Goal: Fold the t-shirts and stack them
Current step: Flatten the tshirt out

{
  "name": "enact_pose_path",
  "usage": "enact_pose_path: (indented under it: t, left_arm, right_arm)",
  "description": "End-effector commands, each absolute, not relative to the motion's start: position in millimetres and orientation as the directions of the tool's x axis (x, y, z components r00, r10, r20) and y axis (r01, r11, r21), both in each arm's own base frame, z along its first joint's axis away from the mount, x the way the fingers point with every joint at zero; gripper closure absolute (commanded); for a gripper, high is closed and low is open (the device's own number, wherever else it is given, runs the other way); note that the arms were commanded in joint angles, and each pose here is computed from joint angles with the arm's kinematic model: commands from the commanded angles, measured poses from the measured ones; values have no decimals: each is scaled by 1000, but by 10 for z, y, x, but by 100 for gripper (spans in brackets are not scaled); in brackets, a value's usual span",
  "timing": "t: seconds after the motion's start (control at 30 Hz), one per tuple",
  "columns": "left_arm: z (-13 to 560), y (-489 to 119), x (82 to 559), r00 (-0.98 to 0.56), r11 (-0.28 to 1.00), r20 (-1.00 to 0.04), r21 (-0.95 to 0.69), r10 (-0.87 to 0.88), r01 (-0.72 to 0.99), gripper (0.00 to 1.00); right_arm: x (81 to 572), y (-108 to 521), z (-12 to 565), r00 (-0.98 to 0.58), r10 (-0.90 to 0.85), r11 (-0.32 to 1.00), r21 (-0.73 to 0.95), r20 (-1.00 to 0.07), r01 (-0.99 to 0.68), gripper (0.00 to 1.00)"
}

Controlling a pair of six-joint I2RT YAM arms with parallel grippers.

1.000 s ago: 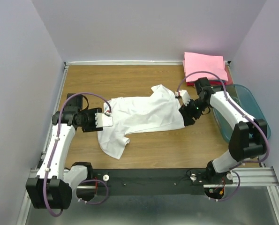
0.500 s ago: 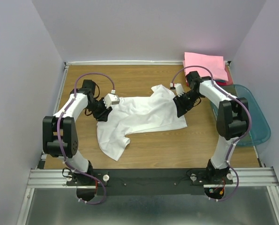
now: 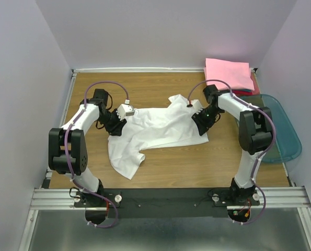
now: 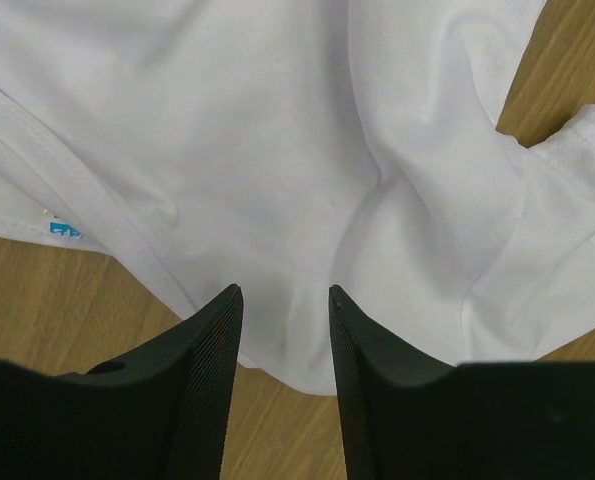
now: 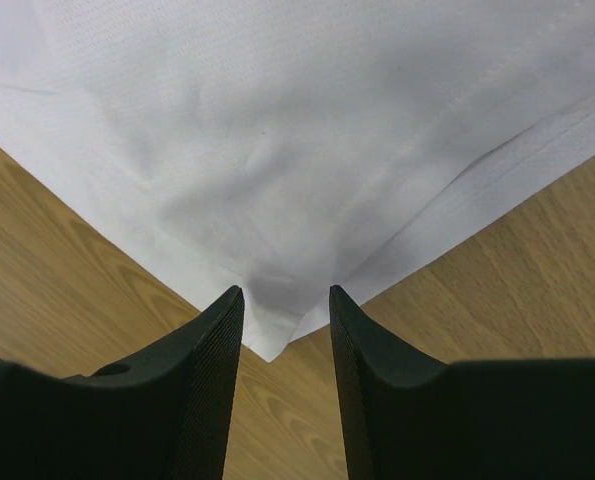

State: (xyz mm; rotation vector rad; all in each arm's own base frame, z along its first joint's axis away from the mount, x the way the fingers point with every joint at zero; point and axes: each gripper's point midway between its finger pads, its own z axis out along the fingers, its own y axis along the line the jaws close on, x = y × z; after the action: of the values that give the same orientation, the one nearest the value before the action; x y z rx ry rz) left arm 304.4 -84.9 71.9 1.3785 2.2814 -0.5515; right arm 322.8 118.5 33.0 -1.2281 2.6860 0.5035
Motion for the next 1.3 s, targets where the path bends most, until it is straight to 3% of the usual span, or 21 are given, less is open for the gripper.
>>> enact_pose_path:
  t: [0.0,0.13,0.43,0.53,0.6,0.67,0.73,0.83,0.87,1.1,1.17,1.2,1.27]
  left_arm:
    - [740,-924,3049,-421,424,-562,-134,712,896,51]
    - [686,-892,3032,-435,439,-546,-133,716,889,50]
    - [603,-866,3100,-459,462,-528,-136,715,876,51]
    - [598,-865,3096,-459,461,-527,-137,716,877,51]
    - [593,-860,3098,-457,459,-526,-136,717,878,51]
    - [564,-861,3101,-463,462,-523,-143,715,875,51]
    - [544,-871,3114,-470,467,-523,-148,711,872,54]
    - [529,-896,3181,-483,476,-527,-161,699,865,58]
    - [527,-900,3189,-487,478,-526,-166,697,863,59]
    - [544,-893,3228,-486,481,-525,-158,699,863,58]
    - [515,-893,3205,-487,479,-520,-163,701,863,56]
    - [514,-890,3201,-488,479,-518,-163,702,862,55]
    - [508,-885,3201,-487,479,-517,-161,704,863,55]
  right_arm:
    - [3246,1156,137,-623,-746,586,211,-238,-782,53]
    - [3232,1169,64,-620,-752,582,214,-224,-784,55]
    - [3272,1157,290,-608,-753,582,175,-251,-794,88]
    - [3217,1129,424,-604,-758,579,171,-246,-797,87]
    - [3190,1131,534,-601,-755,579,165,-260,-799,73]
    - [3145,1117,567,-604,-755,582,164,-256,-796,73]
    - [3114,1110,521,-617,-749,591,178,-242,-787,79]
    - [3090,1136,445,-635,-739,600,209,-227,-773,98]
    - [3086,1155,442,-638,-735,599,220,-229,-770,100]
    - [2966,1107,506,-624,-746,588,208,-233,-781,99]
    - [2968,1101,463,-632,-743,596,213,-221,-775,81]
    - [2972,1110,443,-638,-739,600,220,-216,-769,66]
    - [3024,1136,380,-654,-728,613,232,-206,-755,63]
